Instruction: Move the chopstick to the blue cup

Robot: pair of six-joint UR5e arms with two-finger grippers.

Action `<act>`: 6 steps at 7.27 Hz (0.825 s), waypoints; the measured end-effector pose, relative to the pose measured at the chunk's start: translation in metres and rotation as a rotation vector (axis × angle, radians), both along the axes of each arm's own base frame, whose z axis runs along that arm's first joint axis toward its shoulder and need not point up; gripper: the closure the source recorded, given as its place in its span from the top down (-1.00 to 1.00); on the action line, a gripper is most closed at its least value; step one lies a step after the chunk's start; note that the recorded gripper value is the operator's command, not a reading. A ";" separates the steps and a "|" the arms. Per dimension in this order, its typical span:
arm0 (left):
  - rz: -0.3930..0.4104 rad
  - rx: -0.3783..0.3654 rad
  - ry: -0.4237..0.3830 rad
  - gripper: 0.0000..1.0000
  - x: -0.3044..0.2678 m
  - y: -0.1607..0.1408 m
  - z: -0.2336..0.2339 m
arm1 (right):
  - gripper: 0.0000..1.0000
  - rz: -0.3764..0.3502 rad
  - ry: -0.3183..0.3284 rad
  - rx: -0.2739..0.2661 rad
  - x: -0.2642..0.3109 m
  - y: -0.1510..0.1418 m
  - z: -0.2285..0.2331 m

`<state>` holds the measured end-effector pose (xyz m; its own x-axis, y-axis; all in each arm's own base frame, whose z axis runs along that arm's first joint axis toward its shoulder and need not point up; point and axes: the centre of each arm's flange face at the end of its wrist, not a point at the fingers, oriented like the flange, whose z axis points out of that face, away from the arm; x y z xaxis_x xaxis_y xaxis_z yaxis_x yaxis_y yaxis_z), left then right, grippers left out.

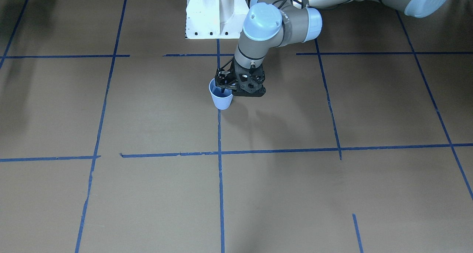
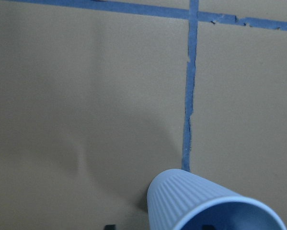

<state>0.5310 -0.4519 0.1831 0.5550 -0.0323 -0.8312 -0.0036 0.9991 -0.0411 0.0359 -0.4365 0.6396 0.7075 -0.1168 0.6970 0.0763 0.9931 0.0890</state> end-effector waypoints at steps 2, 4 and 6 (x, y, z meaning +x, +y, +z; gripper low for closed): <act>0.064 0.041 -0.032 1.00 -0.078 -0.028 0.029 | 1.00 -0.012 -0.004 0.038 -0.006 -0.003 -0.006; 0.125 0.122 -0.073 1.00 -0.183 -0.058 0.090 | 1.00 -0.006 -0.020 0.087 -0.017 -0.011 -0.020; 0.148 0.170 -0.135 1.00 -0.301 -0.077 0.190 | 1.00 0.054 -0.046 0.064 -0.023 -0.021 -0.035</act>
